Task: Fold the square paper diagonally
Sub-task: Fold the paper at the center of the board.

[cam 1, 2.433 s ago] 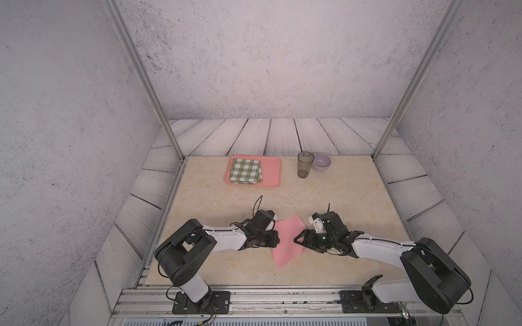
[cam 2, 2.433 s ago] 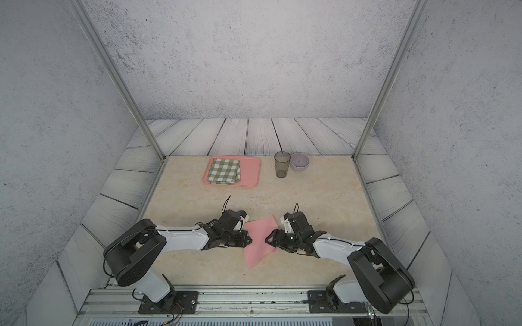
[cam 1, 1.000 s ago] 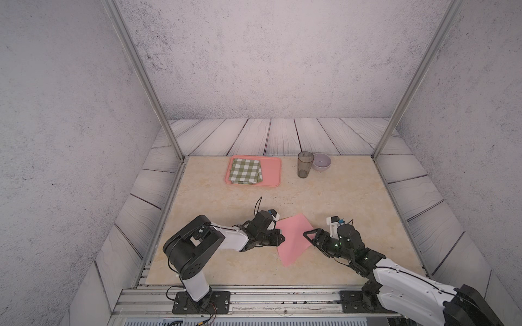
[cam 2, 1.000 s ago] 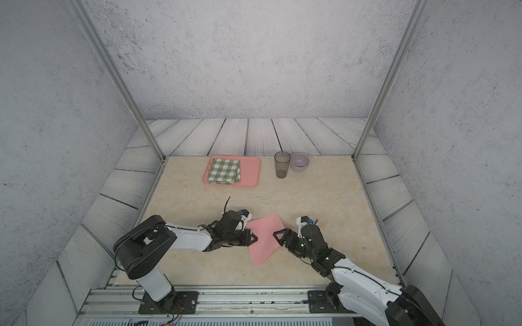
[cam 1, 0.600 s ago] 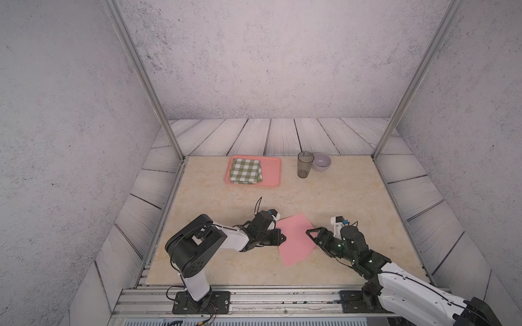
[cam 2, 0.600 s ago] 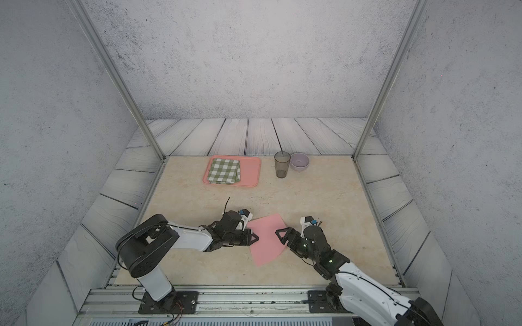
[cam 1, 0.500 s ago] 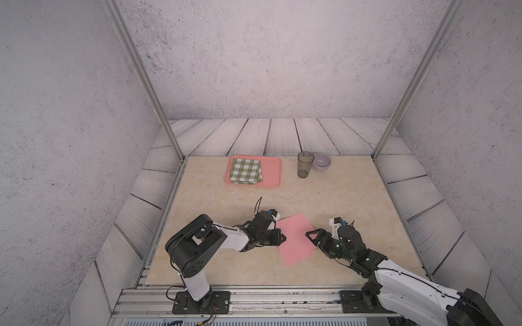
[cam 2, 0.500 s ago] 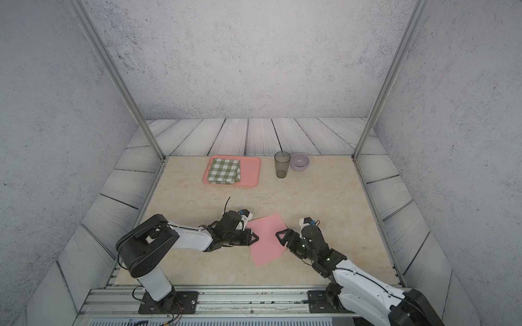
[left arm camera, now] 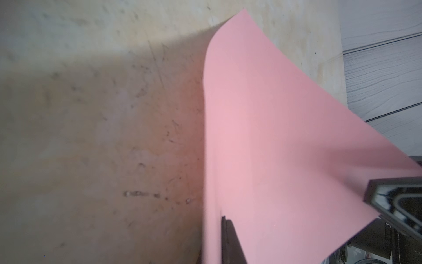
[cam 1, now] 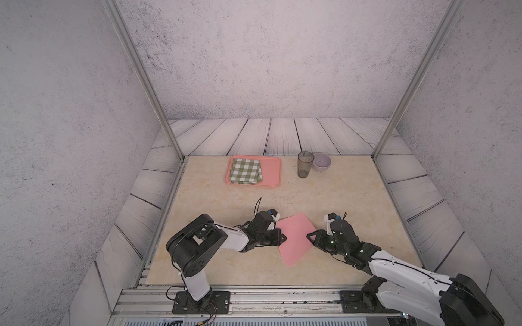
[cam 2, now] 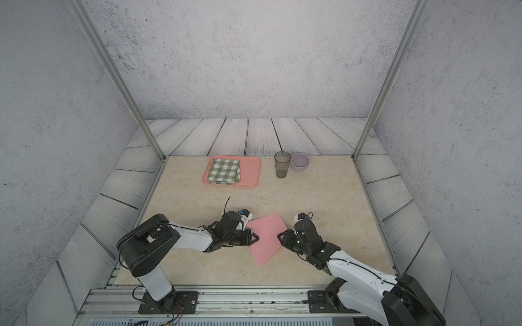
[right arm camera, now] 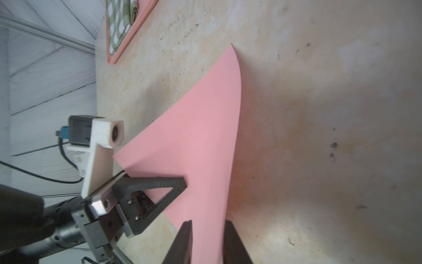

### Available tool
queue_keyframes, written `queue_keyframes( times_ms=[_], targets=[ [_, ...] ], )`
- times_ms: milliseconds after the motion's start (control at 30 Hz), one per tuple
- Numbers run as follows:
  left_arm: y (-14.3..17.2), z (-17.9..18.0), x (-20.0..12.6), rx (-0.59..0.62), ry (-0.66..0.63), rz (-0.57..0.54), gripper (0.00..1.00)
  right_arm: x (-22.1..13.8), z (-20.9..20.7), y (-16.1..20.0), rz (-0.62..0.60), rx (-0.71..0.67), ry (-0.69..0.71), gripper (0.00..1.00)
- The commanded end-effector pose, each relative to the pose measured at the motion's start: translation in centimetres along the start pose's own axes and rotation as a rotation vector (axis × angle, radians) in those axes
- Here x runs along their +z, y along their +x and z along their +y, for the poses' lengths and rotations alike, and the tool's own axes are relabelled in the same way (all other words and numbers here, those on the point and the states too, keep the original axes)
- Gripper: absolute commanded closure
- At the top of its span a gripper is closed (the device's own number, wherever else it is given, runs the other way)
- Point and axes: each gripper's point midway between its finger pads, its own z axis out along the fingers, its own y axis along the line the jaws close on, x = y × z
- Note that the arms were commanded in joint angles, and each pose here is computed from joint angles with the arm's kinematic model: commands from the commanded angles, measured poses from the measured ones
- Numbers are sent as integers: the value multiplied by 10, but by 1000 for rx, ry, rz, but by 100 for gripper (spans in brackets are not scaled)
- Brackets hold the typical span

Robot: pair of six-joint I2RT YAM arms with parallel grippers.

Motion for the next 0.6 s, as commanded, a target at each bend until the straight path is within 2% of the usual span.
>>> queue_keyframes(
  times_ms=[0,300,433,567],
  targets=[
    [40,36,2,-62,-113,121,100,-6,-10,-5,-17,-53,90,78],
    [33,23,-2,-49,-75,109,99,-10,-18,-9,-20,-111,174,99],
    [31,20,-6,-46,-76,109,91,-16,-23,-13,-31,-131,222,100],
    [30,18,-13,-34,-89,104,75,-24,-29,-16,-38,-155,270,100]
  ],
)
